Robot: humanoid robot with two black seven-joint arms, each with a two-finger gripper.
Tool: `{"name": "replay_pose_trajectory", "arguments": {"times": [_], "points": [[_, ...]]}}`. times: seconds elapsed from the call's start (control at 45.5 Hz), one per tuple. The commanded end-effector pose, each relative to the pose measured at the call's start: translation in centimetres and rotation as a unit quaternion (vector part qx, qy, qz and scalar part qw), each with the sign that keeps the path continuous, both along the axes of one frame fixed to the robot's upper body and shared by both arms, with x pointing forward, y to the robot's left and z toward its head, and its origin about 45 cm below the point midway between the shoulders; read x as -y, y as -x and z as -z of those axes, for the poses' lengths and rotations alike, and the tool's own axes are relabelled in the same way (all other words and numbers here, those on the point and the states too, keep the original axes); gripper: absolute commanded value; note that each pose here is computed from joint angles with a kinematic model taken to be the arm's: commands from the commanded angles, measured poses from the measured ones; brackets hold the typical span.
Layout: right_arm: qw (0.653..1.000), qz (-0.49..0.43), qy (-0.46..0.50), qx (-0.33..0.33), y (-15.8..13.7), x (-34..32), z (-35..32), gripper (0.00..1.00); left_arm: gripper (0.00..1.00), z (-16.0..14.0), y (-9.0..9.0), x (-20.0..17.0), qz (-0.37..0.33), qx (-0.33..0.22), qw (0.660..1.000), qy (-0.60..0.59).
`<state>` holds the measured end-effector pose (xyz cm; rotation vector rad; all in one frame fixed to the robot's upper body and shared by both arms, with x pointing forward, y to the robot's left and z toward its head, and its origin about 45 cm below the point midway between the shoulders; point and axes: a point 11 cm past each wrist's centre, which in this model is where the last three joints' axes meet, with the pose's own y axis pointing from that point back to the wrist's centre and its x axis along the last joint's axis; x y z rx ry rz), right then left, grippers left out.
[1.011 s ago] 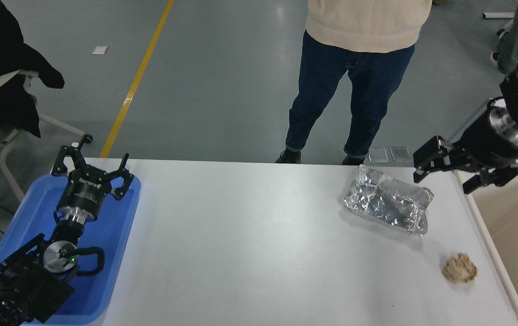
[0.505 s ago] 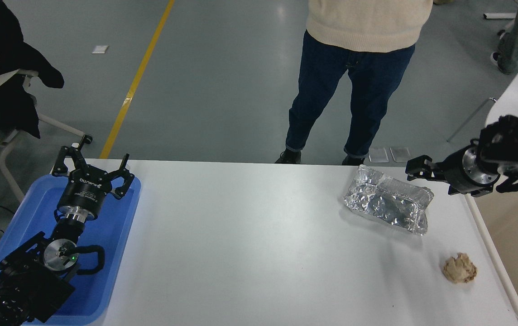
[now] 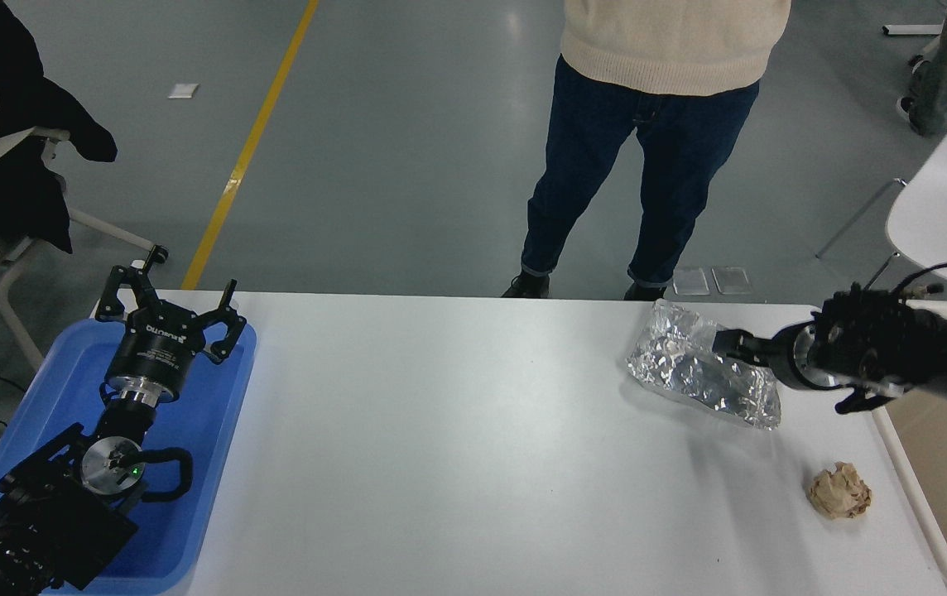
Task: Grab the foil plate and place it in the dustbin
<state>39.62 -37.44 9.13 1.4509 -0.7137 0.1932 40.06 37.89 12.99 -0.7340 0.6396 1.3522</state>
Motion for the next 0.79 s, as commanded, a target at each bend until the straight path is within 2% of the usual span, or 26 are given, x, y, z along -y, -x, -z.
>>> {"name": "replay_pose_trajectory", "arguments": {"times": [0.0,0.066,0.132,0.198,0.264,0.352,0.462,0.527,0.593,0.659,0.769], "points": [[0.999,0.008,0.027,0.033,1.0,1.0,2.7,1.00,1.00,0.0,0.0,0.0,0.000,0.000,1.000,0.000],[0.999,0.004,0.033,0.044,1.0,0.7,3.2,0.99,1.00,0.1,0.0,0.0,0.000,-0.001,1.000,0.000],[0.998,0.006,0.034,0.047,1.3,0.8,3.6,0.92,1.00,0.0,0.0,0.0,0.000,0.000,1.000,0.000],[0.998,0.006,0.036,0.053,1.2,0.8,3.5,0.90,1.00,0.0,0.0,0.0,0.000,0.000,1.000,0.000],[0.998,0.007,0.040,0.056,1.4,1.0,3.7,0.76,1.00,0.1,0.0,0.0,0.000,-0.001,1.000,0.000],[0.997,0.008,0.043,0.057,1.7,1.2,4.0,0.70,1.00,0.0,0.0,0.0,0.000,0.000,1.000,0.000],[0.997,0.010,0.045,0.056,1.9,1.2,4.3,0.51,1.00,0.0,0.0,0.0,0.000,0.000,1.000,0.000],[0.997,0.017,0.049,0.052,2.2,1.4,4.4,0.29,1.00,0.0,0.0,0.0,0.000,0.000,1.000,0.000],[0.997,0.029,0.058,0.046,2.4,1.7,4.5,0.21,1.00,0.0,0.0,0.0,0.000,0.000,1.000,0.000],[0.997,0.038,0.064,0.037,2.9,1.9,4.9,0.01,1.00,0.0,0.0,0.0,0.000,0.000,1.000,0.000],[0.997,0.041,0.062,0.026,3.4,1.9,5.3,0.00,1.00,0.1,0.0,0.0,0.000,-0.001,1.000,0.000]]}}
